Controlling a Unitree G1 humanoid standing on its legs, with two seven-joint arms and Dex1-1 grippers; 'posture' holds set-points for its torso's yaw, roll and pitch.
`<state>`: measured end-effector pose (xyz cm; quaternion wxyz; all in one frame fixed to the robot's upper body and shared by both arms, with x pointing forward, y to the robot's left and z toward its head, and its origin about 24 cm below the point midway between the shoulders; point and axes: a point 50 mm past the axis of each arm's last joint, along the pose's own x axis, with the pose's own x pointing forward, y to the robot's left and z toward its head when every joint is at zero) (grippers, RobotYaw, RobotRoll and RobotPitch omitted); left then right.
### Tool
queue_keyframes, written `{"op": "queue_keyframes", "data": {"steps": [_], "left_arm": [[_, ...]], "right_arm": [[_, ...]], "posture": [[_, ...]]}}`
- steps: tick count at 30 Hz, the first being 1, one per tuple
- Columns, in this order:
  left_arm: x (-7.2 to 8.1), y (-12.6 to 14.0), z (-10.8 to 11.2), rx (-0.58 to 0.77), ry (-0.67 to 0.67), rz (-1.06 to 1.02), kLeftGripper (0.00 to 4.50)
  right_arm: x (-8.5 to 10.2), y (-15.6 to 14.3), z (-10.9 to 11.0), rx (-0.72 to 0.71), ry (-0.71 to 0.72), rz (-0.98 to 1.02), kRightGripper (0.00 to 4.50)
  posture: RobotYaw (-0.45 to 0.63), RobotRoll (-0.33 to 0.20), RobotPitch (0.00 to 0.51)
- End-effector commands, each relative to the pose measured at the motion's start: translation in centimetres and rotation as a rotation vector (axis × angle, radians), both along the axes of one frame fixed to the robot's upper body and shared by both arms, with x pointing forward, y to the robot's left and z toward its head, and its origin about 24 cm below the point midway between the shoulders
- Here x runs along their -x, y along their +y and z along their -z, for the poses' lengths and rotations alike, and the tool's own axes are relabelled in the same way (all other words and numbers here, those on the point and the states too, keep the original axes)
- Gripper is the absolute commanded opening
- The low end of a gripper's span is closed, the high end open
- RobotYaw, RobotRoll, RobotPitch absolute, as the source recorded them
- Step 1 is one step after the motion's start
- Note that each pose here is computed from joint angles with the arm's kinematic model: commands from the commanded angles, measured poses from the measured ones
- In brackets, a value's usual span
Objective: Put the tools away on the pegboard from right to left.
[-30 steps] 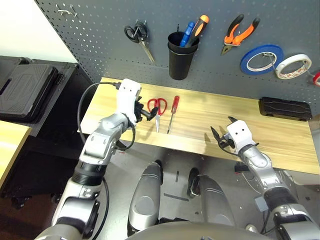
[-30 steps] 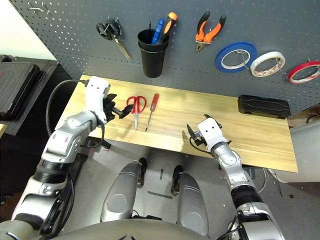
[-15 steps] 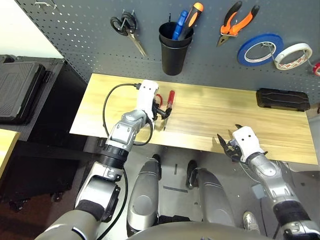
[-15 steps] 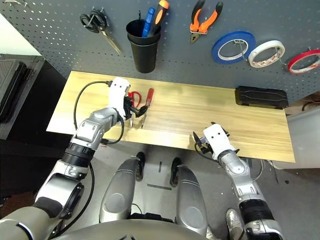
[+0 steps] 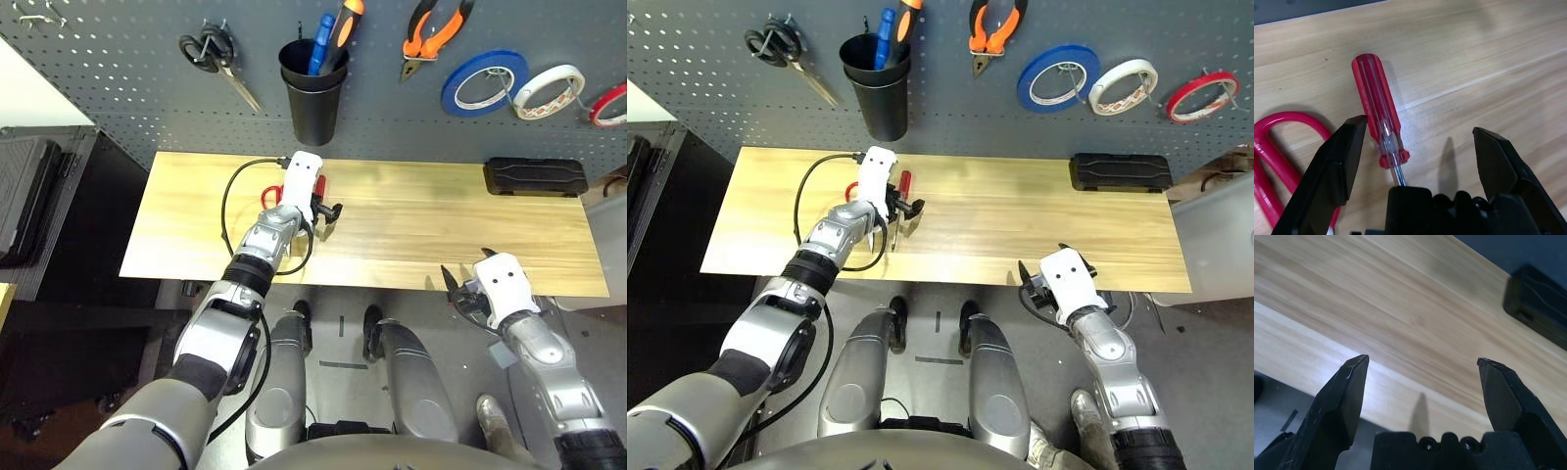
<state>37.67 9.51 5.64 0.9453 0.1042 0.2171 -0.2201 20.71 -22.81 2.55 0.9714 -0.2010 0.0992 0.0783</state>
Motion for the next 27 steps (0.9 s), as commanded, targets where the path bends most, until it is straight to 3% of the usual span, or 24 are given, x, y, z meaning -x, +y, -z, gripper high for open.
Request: {"op": "queue_keyframes", "data": {"steps": [1,4,7,15,27], "left_arm": [[0.0,1.1,1.4,-0.029,0.041,-0.091,4.50],[0.0,1.5,1.8,-0.039,0.054,-0.124,4.50],[0.1,1.9,2.3,-0.051,0.082,-0.170,3.87],[0.3,1.2,2.7,-0.015,0.111,-0.207,0.85],[1.2,-0.5,2.5,0.139,0.126,-0.275,0.84]], "right_arm": [[1.0,-0.2,-0.4,0.002,0.006,0.031,4.45],[1.1,0.0,-0.8,0.003,-0.004,0.024,4.45],[1.1,0.6,-1.4,0.001,-0.025,-0.026,4.50],[0.6,0.9,-2.7,-0.023,-0.079,-0.115,4.50],[-1.6,2.2,-2.9,-0.086,-0.131,-0.342,4.50]], "posture": [[-0.07,0.000,0.358],[-0.09,0.000,0.348],[-0.10,0.000,0.338],[-0.09,0.000,0.327],[0.05,0.000,0.327]]}}
